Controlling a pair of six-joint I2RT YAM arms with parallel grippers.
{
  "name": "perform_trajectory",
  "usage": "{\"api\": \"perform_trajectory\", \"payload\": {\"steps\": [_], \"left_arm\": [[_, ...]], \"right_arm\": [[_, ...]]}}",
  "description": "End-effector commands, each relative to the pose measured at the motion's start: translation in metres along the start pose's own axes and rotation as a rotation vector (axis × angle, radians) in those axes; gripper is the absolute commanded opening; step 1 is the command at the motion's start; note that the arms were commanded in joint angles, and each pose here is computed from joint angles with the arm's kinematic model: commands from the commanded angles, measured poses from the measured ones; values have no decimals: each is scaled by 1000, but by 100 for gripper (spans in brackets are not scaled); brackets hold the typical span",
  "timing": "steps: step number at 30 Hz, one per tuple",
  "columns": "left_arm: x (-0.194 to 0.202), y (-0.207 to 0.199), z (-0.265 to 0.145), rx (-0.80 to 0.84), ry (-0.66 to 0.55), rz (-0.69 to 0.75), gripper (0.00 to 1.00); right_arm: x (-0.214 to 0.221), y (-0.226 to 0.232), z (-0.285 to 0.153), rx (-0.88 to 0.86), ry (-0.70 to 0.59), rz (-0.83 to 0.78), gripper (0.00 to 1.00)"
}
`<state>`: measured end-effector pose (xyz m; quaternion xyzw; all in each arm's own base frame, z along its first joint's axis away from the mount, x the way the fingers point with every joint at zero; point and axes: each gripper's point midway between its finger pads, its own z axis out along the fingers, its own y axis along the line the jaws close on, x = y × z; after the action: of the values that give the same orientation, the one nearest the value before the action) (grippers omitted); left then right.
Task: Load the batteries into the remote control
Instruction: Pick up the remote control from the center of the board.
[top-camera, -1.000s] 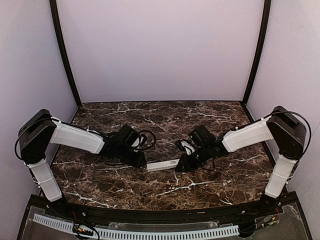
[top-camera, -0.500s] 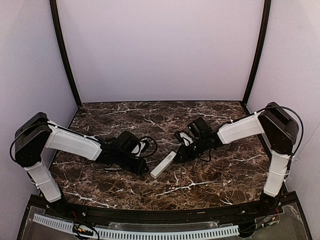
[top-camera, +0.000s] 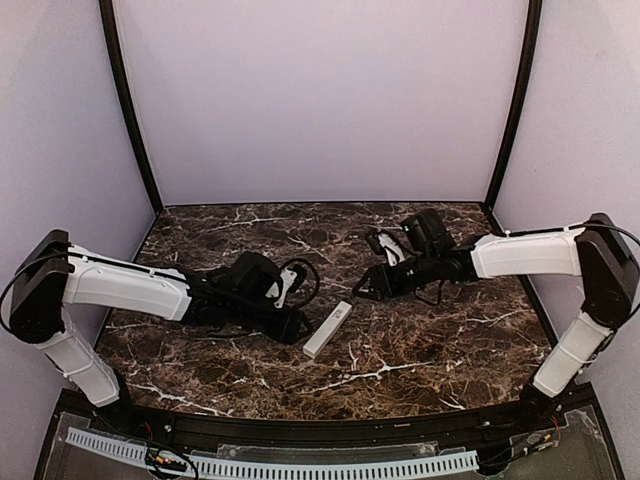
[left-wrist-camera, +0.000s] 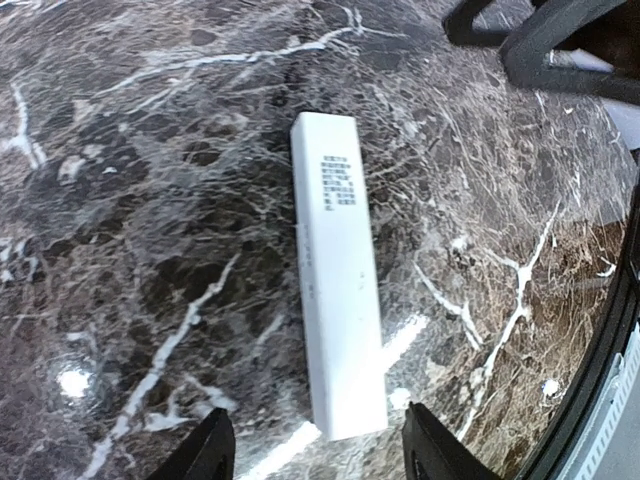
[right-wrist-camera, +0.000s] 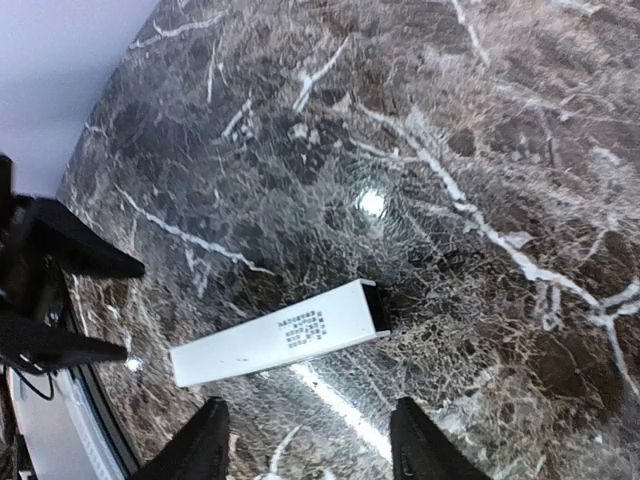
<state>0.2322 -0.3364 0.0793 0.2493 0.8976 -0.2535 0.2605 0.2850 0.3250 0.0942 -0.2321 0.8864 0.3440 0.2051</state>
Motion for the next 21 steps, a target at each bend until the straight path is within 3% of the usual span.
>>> {"api": "perform_trajectory", "payload": {"steps": [1,11,21], "left_arm": [[11,-14,14,-32,80,85,59],[18,-16,38,-142,174,168,58],[18,-13,55,-208,232,208,47]], "right_arm": [[-26,8,-41,35,-144,-56,64],[-37,12,-100,44,-313,-61,98],[-37,13,-149,25,-506,-22,99]]}}
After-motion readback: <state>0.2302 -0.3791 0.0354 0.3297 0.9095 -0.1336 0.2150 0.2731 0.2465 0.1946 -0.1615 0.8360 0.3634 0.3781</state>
